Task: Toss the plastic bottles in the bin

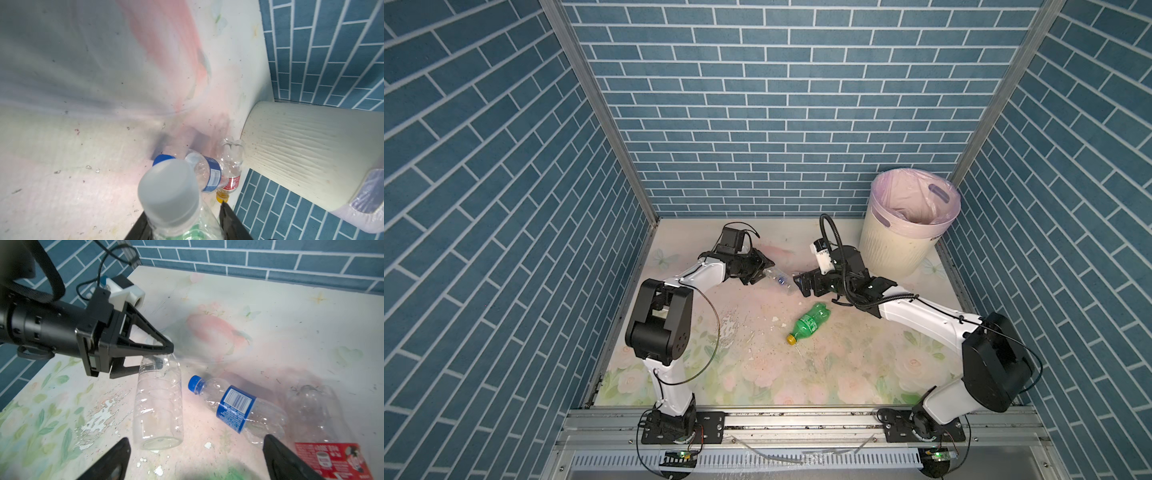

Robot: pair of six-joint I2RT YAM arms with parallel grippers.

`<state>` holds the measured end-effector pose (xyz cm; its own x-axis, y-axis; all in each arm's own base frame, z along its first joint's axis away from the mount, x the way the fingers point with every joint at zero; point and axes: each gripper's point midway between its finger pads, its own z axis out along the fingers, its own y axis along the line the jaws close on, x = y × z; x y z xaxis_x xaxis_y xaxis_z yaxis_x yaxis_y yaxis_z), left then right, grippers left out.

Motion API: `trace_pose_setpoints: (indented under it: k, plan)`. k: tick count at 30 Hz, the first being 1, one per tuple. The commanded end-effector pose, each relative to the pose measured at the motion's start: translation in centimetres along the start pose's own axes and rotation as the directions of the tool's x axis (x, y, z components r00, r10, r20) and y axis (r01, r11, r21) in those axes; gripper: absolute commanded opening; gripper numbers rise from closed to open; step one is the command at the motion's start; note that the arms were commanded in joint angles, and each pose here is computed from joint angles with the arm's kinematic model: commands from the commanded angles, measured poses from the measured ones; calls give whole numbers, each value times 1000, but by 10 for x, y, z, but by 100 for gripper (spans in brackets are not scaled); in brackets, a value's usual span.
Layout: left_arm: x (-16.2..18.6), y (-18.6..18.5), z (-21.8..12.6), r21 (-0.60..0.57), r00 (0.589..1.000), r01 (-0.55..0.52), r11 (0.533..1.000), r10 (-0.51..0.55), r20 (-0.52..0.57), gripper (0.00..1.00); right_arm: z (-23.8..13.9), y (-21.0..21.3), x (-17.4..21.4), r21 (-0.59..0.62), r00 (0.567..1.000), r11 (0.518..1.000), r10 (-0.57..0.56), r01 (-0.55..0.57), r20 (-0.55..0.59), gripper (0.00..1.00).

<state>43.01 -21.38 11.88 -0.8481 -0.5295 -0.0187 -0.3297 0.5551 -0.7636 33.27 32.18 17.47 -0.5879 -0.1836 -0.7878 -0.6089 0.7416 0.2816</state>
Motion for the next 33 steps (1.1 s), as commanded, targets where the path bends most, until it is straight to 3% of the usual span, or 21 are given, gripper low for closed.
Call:
trace_pose_setpoints:
  k: [1,12,19,33]
  plan:
    - [0,-9,-9,34,999,-45,998,44,21,36,5,28,-23,-132,999,991,40,-35,29,99]
    - [13,-53,-28,132,983,-180,975,172,64,36,29,43,-31,-211,998,976,57,-55,4,99]
    - [14,-65,-37,167,976,-211,963,198,91,36,41,47,-36,-240,996,967,86,-84,1,95]
    - [16,-59,-30,164,982,-184,969,174,74,38,41,50,-48,-250,995,965,96,-84,35,67]
